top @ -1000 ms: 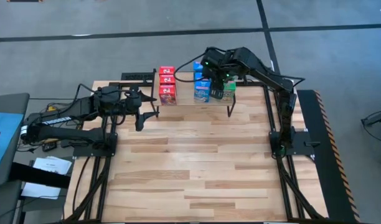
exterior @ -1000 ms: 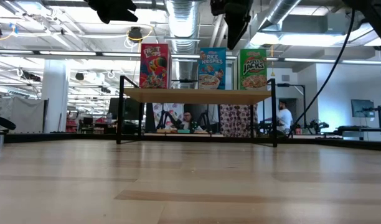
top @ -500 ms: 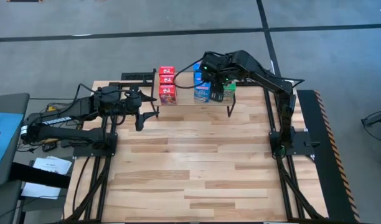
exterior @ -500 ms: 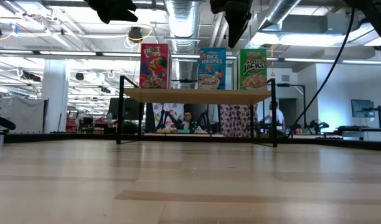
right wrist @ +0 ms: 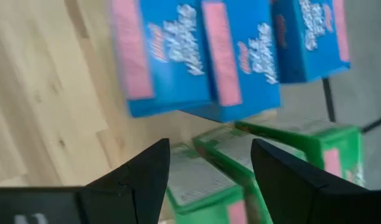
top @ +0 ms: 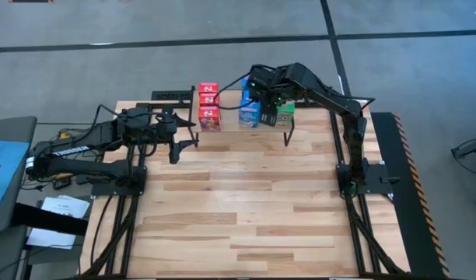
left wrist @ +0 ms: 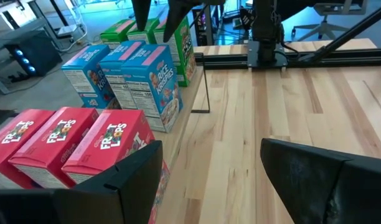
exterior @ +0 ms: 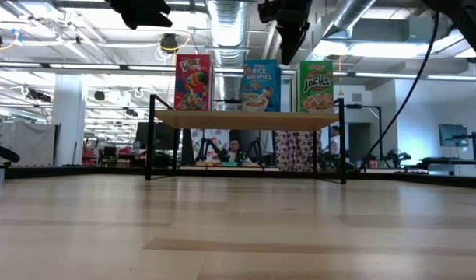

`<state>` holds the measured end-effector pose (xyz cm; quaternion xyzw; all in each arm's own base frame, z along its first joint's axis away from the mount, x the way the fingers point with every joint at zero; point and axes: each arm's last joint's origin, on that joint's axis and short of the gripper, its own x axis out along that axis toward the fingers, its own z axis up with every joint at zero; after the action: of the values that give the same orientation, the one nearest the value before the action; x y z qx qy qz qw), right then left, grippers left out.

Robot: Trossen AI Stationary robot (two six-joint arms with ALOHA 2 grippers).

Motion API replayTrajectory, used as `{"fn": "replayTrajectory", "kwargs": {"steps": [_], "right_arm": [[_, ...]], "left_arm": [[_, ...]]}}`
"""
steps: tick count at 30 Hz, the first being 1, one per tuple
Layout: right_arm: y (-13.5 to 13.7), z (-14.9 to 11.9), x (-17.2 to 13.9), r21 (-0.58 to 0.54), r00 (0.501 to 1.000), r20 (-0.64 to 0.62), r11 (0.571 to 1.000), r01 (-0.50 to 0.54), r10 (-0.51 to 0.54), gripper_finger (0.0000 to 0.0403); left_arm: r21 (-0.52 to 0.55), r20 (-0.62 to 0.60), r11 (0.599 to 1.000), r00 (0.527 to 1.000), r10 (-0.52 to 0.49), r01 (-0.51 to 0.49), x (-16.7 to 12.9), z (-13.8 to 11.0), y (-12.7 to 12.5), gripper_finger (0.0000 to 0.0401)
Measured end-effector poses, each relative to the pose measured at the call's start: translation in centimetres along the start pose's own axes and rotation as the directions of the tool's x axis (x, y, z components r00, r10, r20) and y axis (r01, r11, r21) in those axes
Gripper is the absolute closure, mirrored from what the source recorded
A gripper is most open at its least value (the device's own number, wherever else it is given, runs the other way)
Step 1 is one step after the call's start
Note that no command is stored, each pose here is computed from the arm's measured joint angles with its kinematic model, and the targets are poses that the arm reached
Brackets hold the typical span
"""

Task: Stack cereal on shelf
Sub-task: Adjust the blue cereal boxes on the shelf

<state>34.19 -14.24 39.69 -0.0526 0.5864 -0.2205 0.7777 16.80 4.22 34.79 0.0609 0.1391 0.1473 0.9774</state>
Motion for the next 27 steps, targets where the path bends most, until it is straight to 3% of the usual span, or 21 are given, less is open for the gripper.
{"fn": "replayTrajectory", "kwargs": {"steps": [8, 14, 27], "right_arm": [[-0.2, 0.1, 0.1, 0.005, 1.000, 0.003, 1.000, 0.016, -0.016, 0.0152], [-0.6, 0.3, 0.1, 0.015, 0.994, 0.020, 0.994, 0.110, -0.111, 0.0152], [-2.9, 0.0, 0.7, 0.059, 0.987, 0.006, 0.985, 0.162, -0.162, 0.0152]], "left_arm": [[0.001, 0.000, 1.000, 1.000, 0.000, 0.000, 0.0, 0.0, 0.0, 0.0140], [0.001, 0.000, 1.000, 1.000, 0.000, 0.000, 0.0, 0.0, 0.0, 0.0140], [0.002, 0.001, 1.000, 1.000, 0.000, 0.000, 0.0, 0.0, 0.0, 0.0140]]}}
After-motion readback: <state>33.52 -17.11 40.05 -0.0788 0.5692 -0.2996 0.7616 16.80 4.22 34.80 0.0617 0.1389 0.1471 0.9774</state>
